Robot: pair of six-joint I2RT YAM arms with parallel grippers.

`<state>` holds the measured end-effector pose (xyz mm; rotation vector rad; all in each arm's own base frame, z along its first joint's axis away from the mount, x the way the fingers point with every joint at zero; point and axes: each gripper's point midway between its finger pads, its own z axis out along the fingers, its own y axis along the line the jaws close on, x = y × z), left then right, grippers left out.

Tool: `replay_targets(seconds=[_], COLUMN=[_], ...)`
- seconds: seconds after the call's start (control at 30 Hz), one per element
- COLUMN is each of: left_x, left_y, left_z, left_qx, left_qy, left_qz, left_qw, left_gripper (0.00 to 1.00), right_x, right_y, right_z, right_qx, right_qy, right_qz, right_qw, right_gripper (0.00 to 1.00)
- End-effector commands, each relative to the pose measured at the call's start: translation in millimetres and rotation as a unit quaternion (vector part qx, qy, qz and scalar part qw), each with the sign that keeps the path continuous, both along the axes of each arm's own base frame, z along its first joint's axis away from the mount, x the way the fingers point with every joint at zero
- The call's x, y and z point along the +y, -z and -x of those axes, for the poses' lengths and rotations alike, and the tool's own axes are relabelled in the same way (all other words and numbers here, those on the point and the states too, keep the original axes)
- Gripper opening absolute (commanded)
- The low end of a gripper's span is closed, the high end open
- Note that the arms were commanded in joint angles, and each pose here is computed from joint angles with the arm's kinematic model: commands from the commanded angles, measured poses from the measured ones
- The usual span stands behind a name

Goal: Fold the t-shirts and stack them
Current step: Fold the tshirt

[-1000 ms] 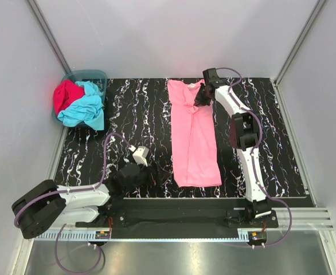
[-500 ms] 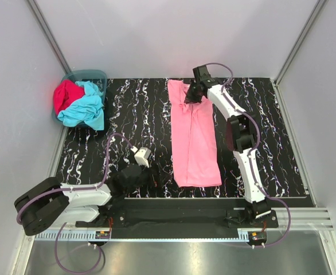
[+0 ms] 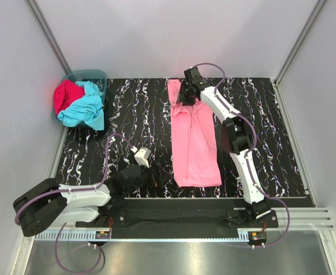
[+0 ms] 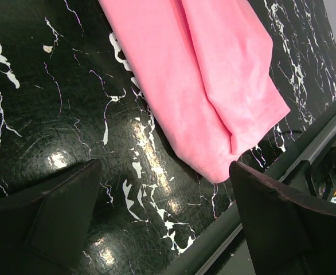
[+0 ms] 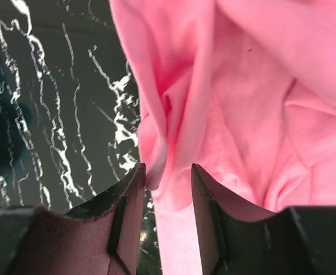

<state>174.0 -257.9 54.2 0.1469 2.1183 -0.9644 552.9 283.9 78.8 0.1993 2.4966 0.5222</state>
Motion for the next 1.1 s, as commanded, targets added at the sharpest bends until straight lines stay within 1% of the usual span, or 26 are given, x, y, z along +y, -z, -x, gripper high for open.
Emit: replay_targets(seconds=[0.0,0.1,0.23,0.43,0.53,0.6,0.7,0.9,0.93,1.07], left_x=[-4,-5,-5,-5,-4,-3,-2,-3,-4,-3], left_y=[-15,-14,-13,-14,-14,-14,-13,-14,-15,-15], left_z=[-8,-7,-7,-5,-5,-4,-4,-4,-4,-4], left_qx=[-0.026,-0.025,-0.025,-0.026,-0.026,-0.027,-0.028,-0.029,-0.029,-0.029], left_qy=[-0.011,-0.009,-0.008,-0.006,-0.007,-0.007,-0.007,-0.005,-0.004,-0.004], left_qz=[0.019,0.02,0.019,0.019,0.019,0.017,0.016,0.014,0.015,0.015], left_qw=[0.999,0.999,0.999,0.999,0.999,0.999,0.999,0.999,0.999,0.999], left_gripper=[0.99,0.99,0.99,0.99,0.99,0.99,0.99,0.99,0.99,0.99], right_x=[-16,-25,-43,-66,-79,-96,-111,-116,-114,-103], right_y=[-37,-52,-60,-51,-45,-36,-24,-2,-6,9], right_z=[-13,-18,-25,-32,-39,-43,-47,-54,-57,-63], right_qx=[-0.053,-0.069,-0.079,-0.073,-0.075,-0.067,-0.055,-0.046,-0.053,-0.047], right_qy=[0.017,0.026,0.045,0.07,0.082,0.098,0.111,0.11,0.107,0.084], right_qz=[0.026,0.033,0.043,0.057,0.076,0.089,0.089,0.099,0.096,0.079], right_qw=[0.998,0.997,0.995,0.993,0.991,0.989,0.988,0.988,0.988,0.992], right_gripper=[0.45,0.46,0.45,0.45,0.45,0.45,0.45,0.45,0.45,0.45])
